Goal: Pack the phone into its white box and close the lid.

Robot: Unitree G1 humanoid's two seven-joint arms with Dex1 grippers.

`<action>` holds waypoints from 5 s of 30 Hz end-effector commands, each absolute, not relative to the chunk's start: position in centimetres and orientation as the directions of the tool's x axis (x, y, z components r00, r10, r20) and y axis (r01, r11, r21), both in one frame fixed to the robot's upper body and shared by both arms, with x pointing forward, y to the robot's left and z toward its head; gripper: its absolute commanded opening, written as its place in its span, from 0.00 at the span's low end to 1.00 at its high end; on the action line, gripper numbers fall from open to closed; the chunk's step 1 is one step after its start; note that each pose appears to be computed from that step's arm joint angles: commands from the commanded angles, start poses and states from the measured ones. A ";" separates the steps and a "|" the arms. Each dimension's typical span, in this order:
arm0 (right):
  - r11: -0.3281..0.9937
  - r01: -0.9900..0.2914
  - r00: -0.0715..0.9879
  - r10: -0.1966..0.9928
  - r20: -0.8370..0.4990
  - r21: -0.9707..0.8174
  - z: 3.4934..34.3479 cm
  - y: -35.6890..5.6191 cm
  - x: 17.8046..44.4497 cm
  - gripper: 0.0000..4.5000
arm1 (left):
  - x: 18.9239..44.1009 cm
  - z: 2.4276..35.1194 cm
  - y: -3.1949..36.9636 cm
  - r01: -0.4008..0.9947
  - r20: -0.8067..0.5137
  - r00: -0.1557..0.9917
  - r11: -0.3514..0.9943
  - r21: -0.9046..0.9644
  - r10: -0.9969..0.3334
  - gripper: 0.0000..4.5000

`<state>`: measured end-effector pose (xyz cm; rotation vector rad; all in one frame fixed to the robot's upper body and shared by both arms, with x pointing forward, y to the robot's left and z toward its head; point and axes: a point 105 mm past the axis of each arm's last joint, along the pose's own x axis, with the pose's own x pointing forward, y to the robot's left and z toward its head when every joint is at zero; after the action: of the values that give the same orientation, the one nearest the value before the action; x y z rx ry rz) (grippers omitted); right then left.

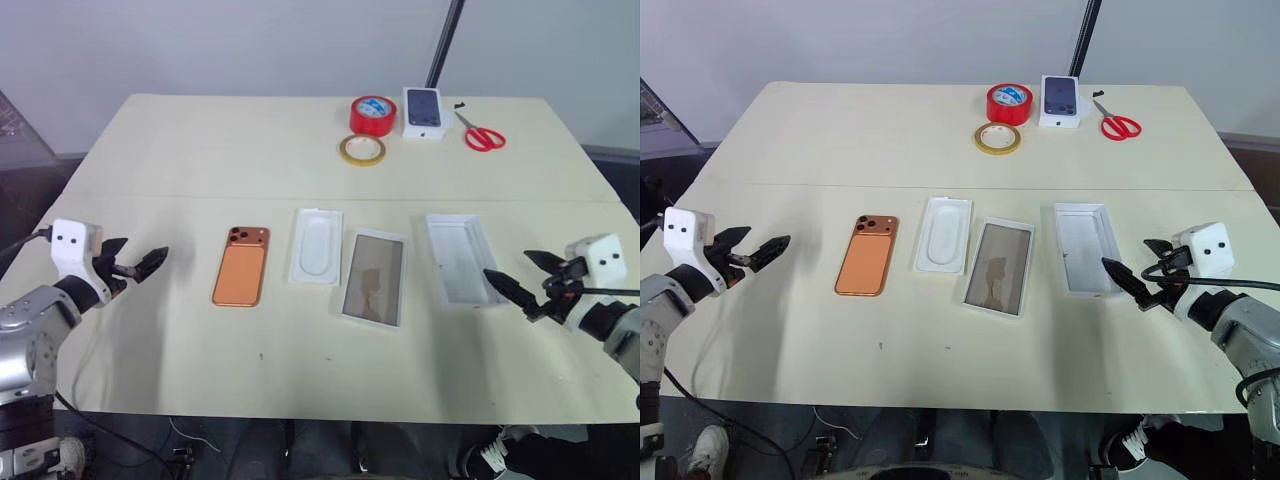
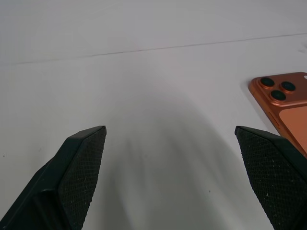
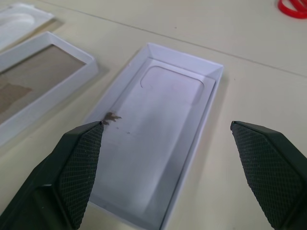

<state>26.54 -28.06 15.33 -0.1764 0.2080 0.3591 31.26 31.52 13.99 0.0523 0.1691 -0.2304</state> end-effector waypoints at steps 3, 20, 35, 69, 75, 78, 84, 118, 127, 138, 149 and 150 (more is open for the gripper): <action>0.914 -0.374 0.921 0.346 -0.179 -0.158 16.5 -27.2 26.4 0.99 | 31.8 15.7 31.3 0.237 -0.125 0.966 0.970 0.062 -0.228 1.00; 0.780 -0.579 0.815 0.566 -0.126 -0.237 18.3 -17.9 28.9 0.99 | 33.7 16.3 18.4 0.541 -0.099 0.833 0.838 -0.069 -0.545 1.00; 0.712 -0.640 0.765 0.625 -0.155 -0.288 17.5 -15.1 28.5 0.99 | 35.1 13.2 9.0 0.470 -0.427 0.670 0.793 -0.389 -0.607 1.00; 0.225 -0.919 0.387 0.673 -0.630 -0.325 9.4 -8.7 25.3 0.00 | 37.2 14.8 11.9 0.230 -0.361 0.786 0.780 -0.582 -0.502 0.00; 0.148 -0.916 0.361 0.707 -0.608 -0.372 9.5 -5.7 26.4 0.00 | 37.4 16.9 14.6 0.209 -0.324 0.835 0.802 -0.560 -0.444 0.00; 0.146 -0.896 0.392 0.706 -0.590 -0.419 9.6 -4.5 28.0 0.00 | 37.0 17.6 14.7 0.228 -0.319 0.835 0.809 -0.541 -0.448 0.00; 0.198 -0.889 0.416 0.730 -0.543 -0.414 11.2 -4.2 29.4 0.19 | 35.8 17.6 13.2 0.271 -0.339 0.806 0.811 -0.518 -0.486 0.00; 0.489 -0.765 0.639 0.657 -0.400 -0.419 16.4 -10.0 32.2 0.11 | 33.5 17.6 9.4 0.410 -0.298 0.753 0.773 -0.484 -0.587 0.74; 0.574 -0.696 0.716 0.597 -0.363 -0.431 15.4 -6.3 36.5 0.01 | 32.9 17.5 15.5 0.551 -0.230 0.814 0.834 0.020 -0.533 0.74; 0.550 -0.672 0.739 0.545 -0.397 -0.496 13.2 -3.6 40.3 0.01 | 28.9 15.6 16.8 0.697 -0.223 0.712 0.709 0.110 -0.666 0.74; 0.515 -0.704 0.702 0.607 -0.372 -0.488 13.3 -1.3 40.0 0.01 | 28.8 15.3 17.0 0.671 -0.201 0.735 0.738 0.075 -0.648 0.74; 0.518 -0.695 0.710 0.602 -0.364 -0.499 13.7 -1.6 40.0 0.01 | 29.0 15.3 17.4 0.651 -0.199 0.750 0.757 0.057 -0.630 0.74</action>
<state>39.99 -2.07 11.84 -0.6500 0.2202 0.7817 28.88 16.88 14.06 0.1233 0.2174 -0.7321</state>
